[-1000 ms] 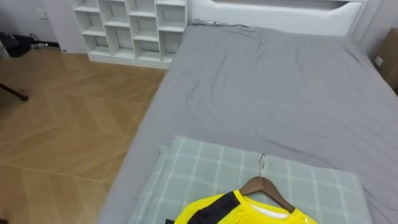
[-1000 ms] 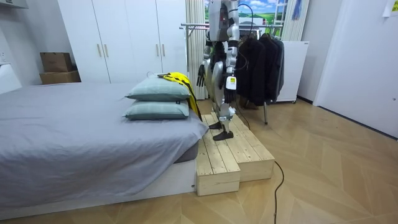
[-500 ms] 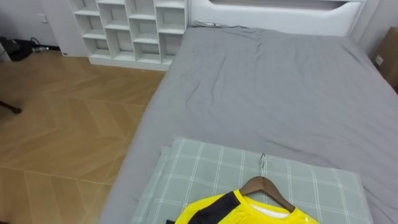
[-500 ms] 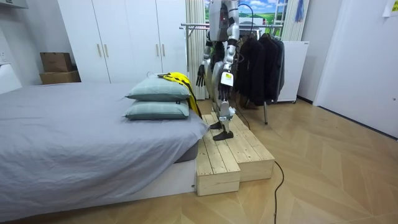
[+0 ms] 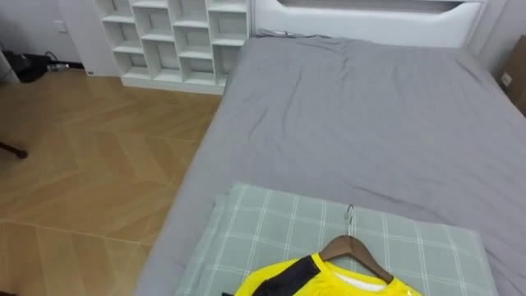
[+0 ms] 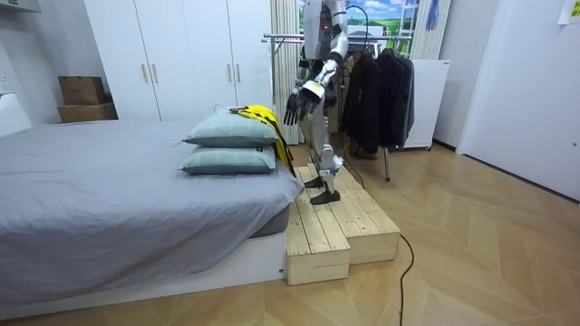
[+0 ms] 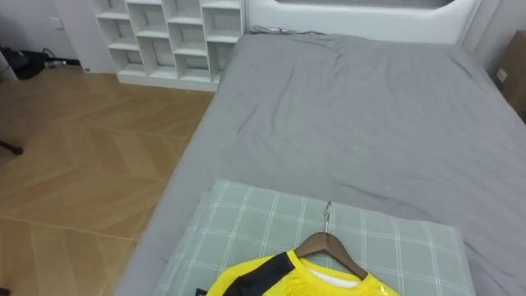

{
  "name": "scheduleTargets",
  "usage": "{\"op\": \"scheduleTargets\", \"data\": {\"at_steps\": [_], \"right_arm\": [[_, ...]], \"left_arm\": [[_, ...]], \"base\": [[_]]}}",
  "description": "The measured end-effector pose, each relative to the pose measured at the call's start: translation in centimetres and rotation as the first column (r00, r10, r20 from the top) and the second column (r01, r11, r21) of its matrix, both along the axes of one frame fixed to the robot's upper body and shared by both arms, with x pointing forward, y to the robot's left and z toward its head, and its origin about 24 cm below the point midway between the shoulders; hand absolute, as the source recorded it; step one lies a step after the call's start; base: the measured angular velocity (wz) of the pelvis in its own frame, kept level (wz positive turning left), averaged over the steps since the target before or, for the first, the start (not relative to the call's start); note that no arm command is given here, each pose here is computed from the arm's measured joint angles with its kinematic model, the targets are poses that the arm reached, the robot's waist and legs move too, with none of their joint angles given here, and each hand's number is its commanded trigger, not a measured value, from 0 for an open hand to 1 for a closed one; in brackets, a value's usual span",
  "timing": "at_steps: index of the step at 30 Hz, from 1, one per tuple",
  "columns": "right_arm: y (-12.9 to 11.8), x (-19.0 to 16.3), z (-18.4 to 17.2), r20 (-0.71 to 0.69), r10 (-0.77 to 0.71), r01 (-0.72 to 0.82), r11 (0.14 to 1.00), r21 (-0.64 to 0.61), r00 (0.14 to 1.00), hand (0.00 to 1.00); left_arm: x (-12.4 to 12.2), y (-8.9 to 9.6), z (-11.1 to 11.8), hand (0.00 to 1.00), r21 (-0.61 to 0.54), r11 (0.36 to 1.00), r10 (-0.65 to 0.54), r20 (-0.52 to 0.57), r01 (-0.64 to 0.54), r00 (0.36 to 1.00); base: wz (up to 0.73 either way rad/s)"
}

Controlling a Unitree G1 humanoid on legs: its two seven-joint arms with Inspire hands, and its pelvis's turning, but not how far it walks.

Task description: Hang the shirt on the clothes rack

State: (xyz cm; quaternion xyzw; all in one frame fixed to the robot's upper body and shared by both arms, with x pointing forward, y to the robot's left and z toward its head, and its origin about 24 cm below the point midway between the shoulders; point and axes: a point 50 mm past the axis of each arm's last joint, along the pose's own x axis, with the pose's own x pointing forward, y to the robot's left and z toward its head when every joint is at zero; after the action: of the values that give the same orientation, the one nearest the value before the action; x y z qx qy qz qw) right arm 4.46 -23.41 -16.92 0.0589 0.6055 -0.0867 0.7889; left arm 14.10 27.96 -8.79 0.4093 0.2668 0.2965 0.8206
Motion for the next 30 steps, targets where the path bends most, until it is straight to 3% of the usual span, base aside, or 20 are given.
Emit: {"op": "scheduleTargets", "data": {"at_steps": [7, 11, 14, 28, 30], "right_arm": [[0.0, 0.4, 0.0, 0.013, -0.022, 0.022, 1.0, -0.004, 1.0, 0.0], [0.0, 0.5, 0.0, 0.015, -0.024, 0.024, 1.0, -0.004, 1.0, 0.0], [0.0, 0.6, 0.1, 0.017, -0.015, 0.015, 1.0, -0.005, 1.0, 0.0], [0.2, 1.4, 0.1, 0.027, 0.031, -0.031, 0.999, -0.007, 0.999, 0.0], [0.3, 1.4, 0.1, 0.027, 0.028, -0.027, 1.0, -0.011, 0.999, 0.0]], "left_arm": [[3.8, -2.7, 3.4, 0.0, 0.18, 0.956, -0.258, 0.139, 0.232, 0.956], [5.0, -4.2, 4.3, 0.0, 0.314, 0.877, -0.414, 0.113, 0.362, 0.903], [5.2, -5.4, 4.1, 0.0, 0.334, 0.841, -0.476, 0.082, 0.426, 0.876], [6.8, -7.1, 4.7, 0.0, 0.412, 0.755, -0.578, 0.05, 0.51, 0.815], [6.9, -8.1, 4.6, 0.0, 0.412, 0.73, -0.611, 0.039, 0.545, 0.79]], "base": [[0.0], [0.0], [0.0], [-0.03], [0.0]]}}
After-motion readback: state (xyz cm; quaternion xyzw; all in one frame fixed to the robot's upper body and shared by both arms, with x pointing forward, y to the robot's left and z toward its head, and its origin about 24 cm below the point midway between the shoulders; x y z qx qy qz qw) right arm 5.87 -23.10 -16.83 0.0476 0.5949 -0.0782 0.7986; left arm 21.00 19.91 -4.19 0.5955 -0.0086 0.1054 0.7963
